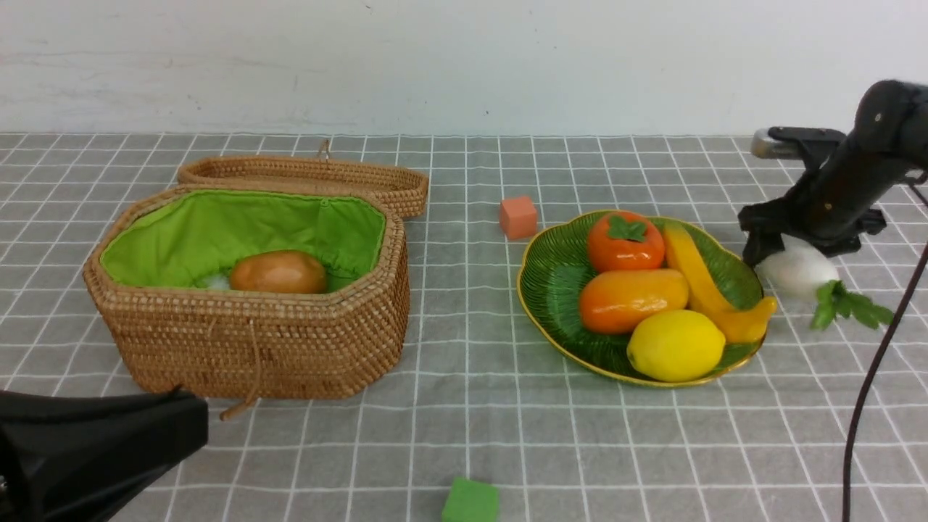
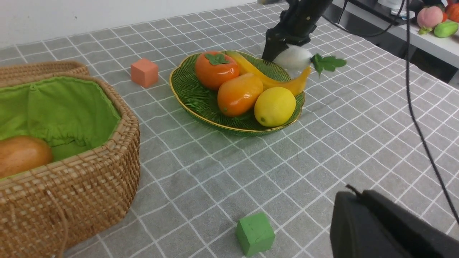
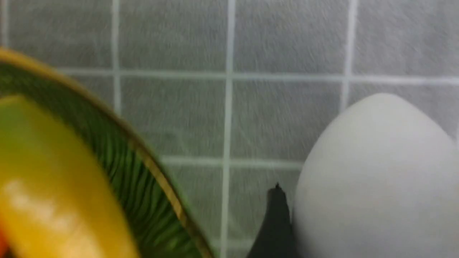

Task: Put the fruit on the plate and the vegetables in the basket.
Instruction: Take a daikon with your right arm and place it on the basket on the left.

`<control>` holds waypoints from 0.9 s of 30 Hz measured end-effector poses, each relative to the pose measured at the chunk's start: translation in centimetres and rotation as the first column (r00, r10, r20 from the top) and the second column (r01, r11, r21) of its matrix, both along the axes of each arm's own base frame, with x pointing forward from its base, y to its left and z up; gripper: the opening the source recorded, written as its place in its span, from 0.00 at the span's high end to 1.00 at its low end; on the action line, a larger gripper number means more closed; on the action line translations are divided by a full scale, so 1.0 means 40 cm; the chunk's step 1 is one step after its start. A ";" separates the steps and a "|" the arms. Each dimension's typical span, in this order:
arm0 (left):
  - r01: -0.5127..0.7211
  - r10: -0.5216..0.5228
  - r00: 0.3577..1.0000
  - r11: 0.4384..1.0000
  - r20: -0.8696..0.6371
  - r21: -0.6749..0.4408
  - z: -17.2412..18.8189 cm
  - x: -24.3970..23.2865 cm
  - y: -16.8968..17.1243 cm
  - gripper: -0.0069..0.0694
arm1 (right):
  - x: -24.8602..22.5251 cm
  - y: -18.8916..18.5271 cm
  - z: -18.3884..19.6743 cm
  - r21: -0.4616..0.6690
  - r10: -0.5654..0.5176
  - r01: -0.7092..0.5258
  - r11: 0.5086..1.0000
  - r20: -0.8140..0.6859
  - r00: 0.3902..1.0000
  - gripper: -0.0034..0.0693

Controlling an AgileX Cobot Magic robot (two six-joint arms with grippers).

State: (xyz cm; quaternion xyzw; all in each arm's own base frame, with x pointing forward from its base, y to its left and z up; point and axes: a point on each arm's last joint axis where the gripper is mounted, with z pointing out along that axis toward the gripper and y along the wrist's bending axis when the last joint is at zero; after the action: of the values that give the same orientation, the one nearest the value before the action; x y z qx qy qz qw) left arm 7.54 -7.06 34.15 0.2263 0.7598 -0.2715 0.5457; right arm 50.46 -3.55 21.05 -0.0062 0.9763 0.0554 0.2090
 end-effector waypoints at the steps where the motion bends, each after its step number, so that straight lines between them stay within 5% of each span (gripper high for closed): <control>1: -0.001 0.001 1.000 1.000 0.001 0.002 0.000 0.000 0.000 0.90 | -0.003 0.002 0.010 0.005 -0.001 0.001 1.000 0.003 1.000 0.23; 4: -0.022 0.022 1.000 0.999 0.006 0.028 -0.003 0.004 0.005 0.90 | -0.070 0.105 0.225 0.122 0.111 -0.126 0.984 0.128 0.986 0.23; 7: -0.063 0.063 0.998 0.996 -0.006 0.056 -0.009 0.008 0.014 0.90 | -0.118 0.224 0.338 0.178 0.267 -0.320 0.931 0.268 0.926 0.23; 12: -0.275 0.281 0.958 0.958 -0.064 0.084 -0.009 0.027 0.058 0.90 | -0.231 0.585 0.456 0.215 0.516 -0.733 0.645 0.585 0.626 0.23; 15: -0.421 0.427 0.900 0.904 -0.092 0.071 -0.010 0.038 0.087 0.90 | -0.274 0.774 0.438 0.145 0.519 -0.820 0.553 0.710 0.475 0.23; 19: -0.465 0.469 0.879 0.883 -0.084 0.067 -0.007 0.041 0.097 0.90 | -0.292 0.943 0.354 0.036 0.494 -0.820 0.571 0.783 0.378 0.23; 23: -0.464 0.468 0.880 0.883 -0.080 0.071 -0.007 0.041 0.097 0.90 | -0.285 1.035 0.247 -0.008 0.476 -0.777 0.629 0.795 0.377 0.21; 27: -0.463 0.469 0.880 0.883 -0.078 0.076 -0.007 0.041 0.098 0.90 | -0.281 1.063 0.179 -0.008 0.500 -0.778 0.629 0.770 0.396 0.04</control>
State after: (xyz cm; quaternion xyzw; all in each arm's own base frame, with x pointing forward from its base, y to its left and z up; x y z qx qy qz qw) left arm 9.17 -3.15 33.86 0.0389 0.8240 -0.1215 0.5521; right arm 39.21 38.96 28.20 -0.3711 0.7037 0.3002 0.5263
